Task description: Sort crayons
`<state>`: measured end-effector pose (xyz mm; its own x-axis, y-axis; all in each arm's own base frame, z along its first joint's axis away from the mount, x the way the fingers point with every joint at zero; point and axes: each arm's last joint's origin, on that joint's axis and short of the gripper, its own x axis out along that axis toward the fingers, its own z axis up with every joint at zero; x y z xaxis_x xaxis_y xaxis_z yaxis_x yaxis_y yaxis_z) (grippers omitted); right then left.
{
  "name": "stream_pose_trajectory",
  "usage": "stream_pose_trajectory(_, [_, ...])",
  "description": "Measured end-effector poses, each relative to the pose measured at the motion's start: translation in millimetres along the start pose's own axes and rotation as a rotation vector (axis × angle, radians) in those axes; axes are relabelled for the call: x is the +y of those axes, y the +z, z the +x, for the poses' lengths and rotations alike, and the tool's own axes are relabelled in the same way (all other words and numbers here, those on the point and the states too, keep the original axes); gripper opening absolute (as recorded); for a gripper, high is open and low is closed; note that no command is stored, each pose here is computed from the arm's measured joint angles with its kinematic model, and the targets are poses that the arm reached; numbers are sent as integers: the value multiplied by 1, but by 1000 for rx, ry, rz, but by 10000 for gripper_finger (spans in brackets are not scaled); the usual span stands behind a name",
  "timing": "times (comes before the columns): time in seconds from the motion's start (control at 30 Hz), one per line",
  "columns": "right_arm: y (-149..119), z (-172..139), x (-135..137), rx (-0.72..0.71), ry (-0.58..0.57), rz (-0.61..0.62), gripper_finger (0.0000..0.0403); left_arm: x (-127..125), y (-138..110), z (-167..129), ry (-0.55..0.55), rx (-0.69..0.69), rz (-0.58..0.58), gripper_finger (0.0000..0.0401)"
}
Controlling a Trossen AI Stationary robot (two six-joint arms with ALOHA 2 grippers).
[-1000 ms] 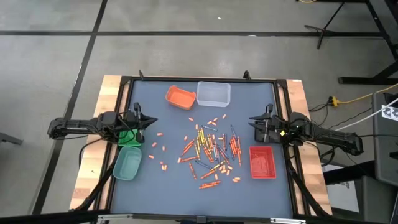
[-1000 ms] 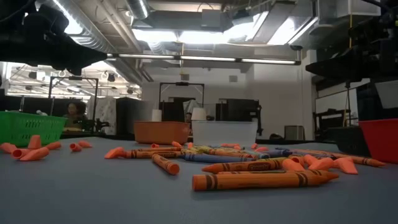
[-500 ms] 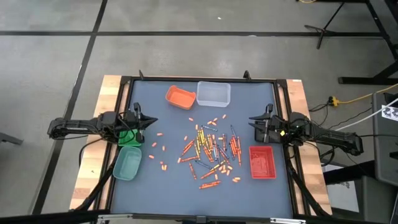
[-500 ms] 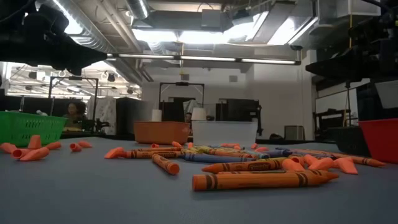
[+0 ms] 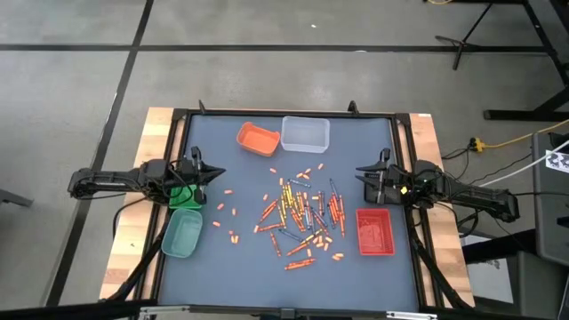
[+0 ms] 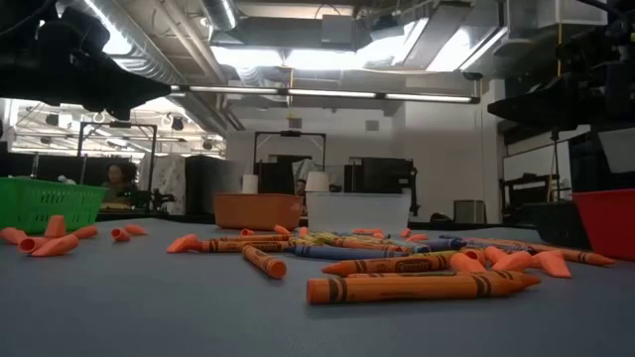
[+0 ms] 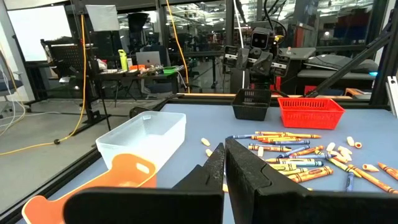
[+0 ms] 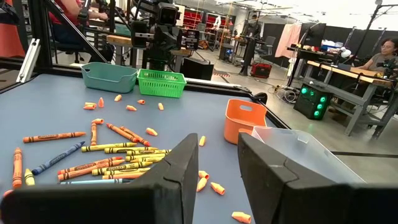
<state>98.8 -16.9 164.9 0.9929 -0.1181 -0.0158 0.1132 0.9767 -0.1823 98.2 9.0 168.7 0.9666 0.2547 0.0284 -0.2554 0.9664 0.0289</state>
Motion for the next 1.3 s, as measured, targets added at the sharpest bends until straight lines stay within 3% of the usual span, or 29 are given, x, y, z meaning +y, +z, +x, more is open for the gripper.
stream_pose_trajectory(0.43, [0,0,0,-1,0,7,113,0,0,0,0,-3,0,0])
stream_pose_trajectory(0.83, [9,0,-2,-100,0,361,113,0,0,0,0,-3,0,0])
stream_pose_trajectory(1.17, [15,-1,-3,-160,6,433,113,0,0,0,-1,-3,0,0])
stream_pose_trajectory(1.3, [15,-1,-3,-160,8,459,137,0,0,0,0,-4,0,0])
